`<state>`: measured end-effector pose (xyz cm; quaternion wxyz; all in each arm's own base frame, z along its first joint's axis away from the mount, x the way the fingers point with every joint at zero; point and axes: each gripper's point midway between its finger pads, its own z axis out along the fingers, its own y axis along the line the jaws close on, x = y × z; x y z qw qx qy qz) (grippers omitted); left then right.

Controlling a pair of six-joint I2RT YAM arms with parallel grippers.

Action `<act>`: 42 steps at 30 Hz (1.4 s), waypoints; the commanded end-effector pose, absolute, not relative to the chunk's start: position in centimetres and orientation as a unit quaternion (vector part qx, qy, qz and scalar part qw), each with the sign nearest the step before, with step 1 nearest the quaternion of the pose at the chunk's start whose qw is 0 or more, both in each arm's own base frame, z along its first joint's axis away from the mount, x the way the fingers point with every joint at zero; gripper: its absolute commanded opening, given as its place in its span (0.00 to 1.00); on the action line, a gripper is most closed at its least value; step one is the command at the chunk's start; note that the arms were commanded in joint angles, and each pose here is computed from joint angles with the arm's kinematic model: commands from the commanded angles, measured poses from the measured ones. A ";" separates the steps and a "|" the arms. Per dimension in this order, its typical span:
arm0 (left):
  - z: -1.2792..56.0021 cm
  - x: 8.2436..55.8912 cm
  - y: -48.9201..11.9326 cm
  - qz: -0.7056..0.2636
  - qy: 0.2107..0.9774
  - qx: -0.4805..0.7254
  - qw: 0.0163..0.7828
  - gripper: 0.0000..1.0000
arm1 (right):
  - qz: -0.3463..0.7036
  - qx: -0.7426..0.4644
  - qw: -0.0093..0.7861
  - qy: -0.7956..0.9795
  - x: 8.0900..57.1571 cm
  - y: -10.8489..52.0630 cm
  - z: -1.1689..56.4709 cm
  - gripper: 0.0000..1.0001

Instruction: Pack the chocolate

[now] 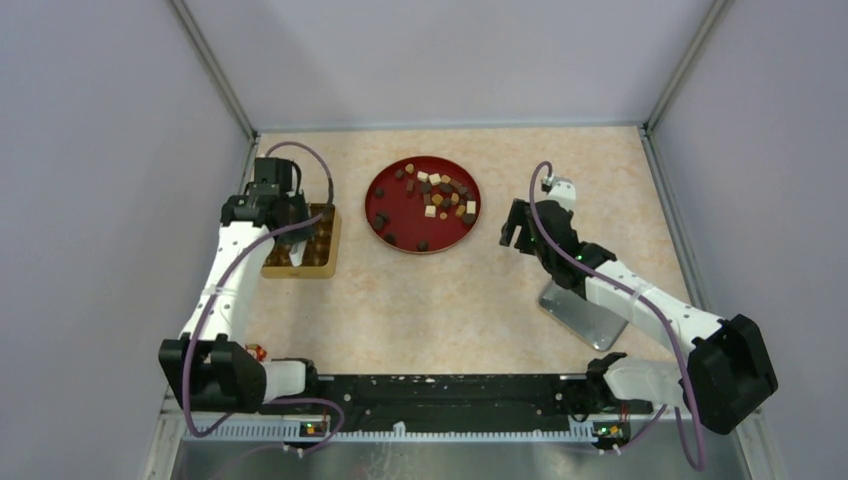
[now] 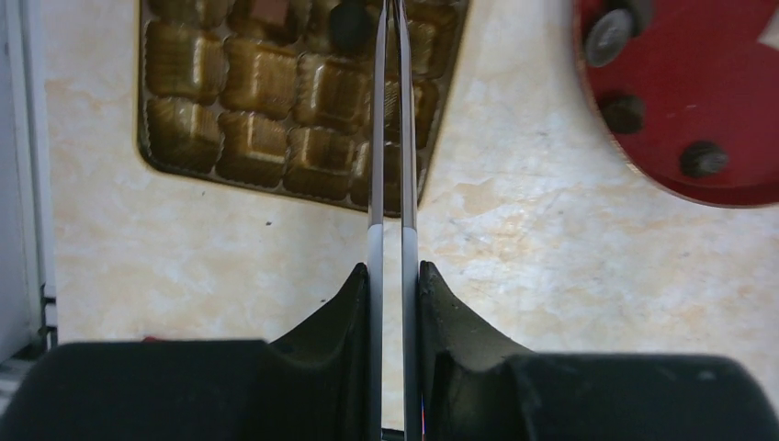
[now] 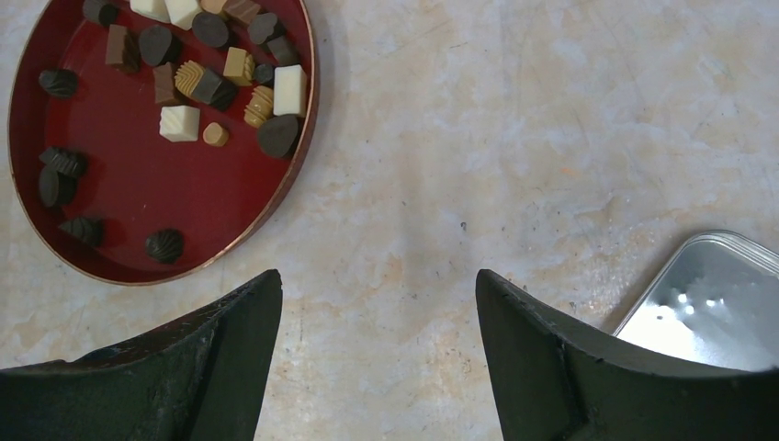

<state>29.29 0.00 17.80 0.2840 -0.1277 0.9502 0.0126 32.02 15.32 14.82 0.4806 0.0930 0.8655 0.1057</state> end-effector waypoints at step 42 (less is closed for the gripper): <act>13.7 36.5 -22.5 -0.118 0.939 0.105 0.304 0.45 | 0.102 0.118 0.509 0.846 32.5 14.2 17.9 0.75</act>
